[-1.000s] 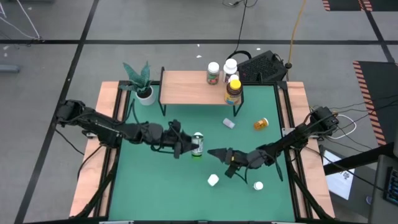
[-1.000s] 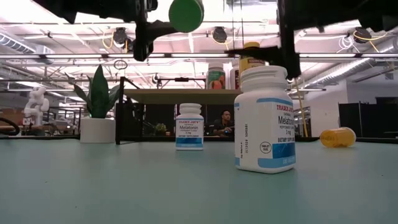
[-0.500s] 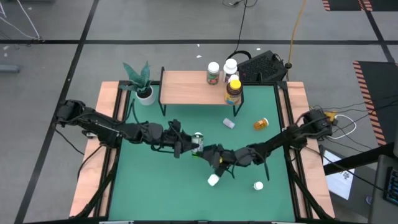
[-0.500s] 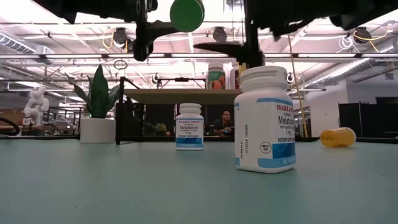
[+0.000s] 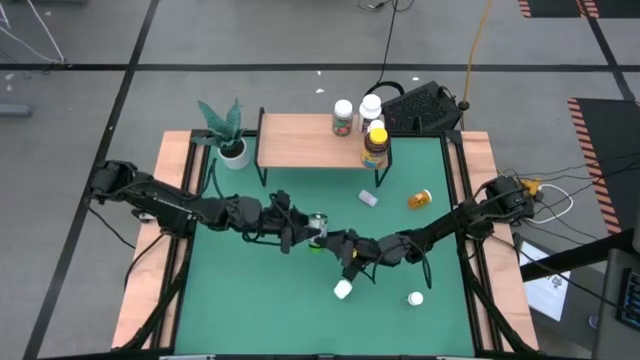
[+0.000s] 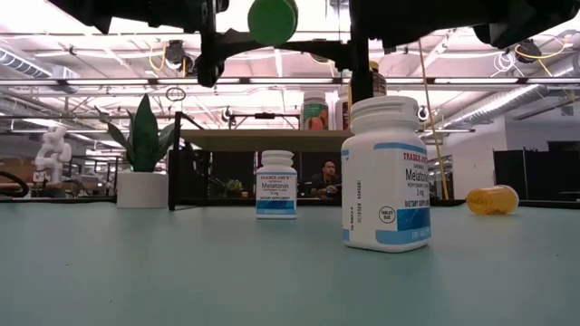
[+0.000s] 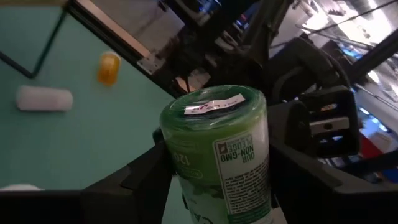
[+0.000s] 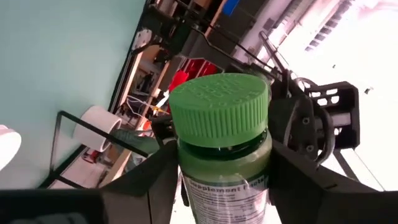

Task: Pick and place medicine bottles onto shelf by color
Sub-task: Put the green medicine bottle on the shelf

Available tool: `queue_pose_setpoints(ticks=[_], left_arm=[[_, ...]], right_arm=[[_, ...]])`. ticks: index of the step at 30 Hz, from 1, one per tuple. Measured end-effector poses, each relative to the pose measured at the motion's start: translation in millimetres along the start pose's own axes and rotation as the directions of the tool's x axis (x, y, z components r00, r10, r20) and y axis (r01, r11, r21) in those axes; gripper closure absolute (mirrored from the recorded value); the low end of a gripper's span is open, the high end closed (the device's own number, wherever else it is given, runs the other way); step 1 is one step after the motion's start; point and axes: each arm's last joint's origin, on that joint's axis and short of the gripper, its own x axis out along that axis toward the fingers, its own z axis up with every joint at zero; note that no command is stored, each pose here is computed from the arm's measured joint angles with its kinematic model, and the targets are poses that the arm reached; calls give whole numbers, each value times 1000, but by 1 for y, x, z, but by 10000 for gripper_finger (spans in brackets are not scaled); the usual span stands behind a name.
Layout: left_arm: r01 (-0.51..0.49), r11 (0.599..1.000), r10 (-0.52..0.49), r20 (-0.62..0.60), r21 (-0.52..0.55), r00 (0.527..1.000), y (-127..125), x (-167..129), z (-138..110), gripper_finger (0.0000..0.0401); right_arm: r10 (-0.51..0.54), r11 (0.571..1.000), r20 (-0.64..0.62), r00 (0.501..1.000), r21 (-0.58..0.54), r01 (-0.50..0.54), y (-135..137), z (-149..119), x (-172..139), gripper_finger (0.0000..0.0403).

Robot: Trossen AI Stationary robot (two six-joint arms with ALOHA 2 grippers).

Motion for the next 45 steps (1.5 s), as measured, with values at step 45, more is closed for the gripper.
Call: queue_pose_setpoints(ticks=[45], left_arm=[[11, 592, -188, 125, 806, 974, -39, 4, -27, 35]], right_arm=[[59, -340, 619, 783, 750, -567, -13, -75, -20, 195]])
